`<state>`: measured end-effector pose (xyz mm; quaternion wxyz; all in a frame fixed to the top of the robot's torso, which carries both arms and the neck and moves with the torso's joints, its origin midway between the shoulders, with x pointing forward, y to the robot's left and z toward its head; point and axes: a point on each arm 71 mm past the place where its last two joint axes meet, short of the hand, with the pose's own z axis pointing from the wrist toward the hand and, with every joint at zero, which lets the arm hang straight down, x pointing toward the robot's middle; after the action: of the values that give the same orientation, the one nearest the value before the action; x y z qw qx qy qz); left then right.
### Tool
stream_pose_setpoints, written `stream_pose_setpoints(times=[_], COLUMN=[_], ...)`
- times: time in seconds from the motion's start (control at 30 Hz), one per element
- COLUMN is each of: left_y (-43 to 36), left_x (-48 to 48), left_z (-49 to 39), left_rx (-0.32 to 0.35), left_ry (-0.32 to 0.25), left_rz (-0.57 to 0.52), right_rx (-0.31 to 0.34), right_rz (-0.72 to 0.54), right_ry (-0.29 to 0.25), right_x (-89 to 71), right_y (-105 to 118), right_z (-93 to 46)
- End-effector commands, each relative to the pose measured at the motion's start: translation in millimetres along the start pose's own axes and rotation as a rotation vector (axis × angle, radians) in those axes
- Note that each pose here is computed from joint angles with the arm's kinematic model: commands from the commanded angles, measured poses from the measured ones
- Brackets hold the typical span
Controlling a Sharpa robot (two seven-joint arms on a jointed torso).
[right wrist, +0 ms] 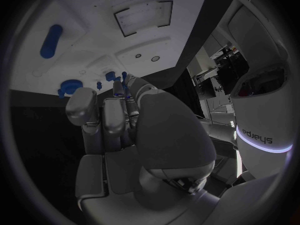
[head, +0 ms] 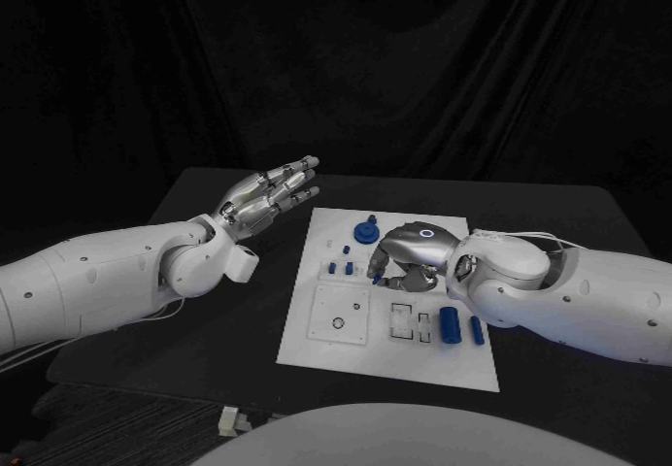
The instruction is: Assemble the parts on the task board
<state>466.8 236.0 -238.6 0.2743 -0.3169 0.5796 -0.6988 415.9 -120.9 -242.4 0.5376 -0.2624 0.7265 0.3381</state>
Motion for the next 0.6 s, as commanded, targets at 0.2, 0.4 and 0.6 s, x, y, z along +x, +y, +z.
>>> stream_pose_setpoints(times=[0.2, 0.4, 0.6], left_y=[2.6, 3.5, 4.5], left_x=[3.3, 4.1, 4.9], left_z=[1.3, 1.9, 2.8], left_rx=[0.005, 0.003, 0.002], left_ry=[0.01, 0.012, 0.014], left_rz=[-0.02, -0.021, -0.023], right_rx=[-0.014, -0.017, -0.015], right_rz=[-0.049, -0.05, -0.048], right_ry=[0.058, 0.071, 0.084], right_x=[16.2, 22.4, 26.8], right_y=[11, 15, 16], right_z=[15.5, 22.0, 24.1])
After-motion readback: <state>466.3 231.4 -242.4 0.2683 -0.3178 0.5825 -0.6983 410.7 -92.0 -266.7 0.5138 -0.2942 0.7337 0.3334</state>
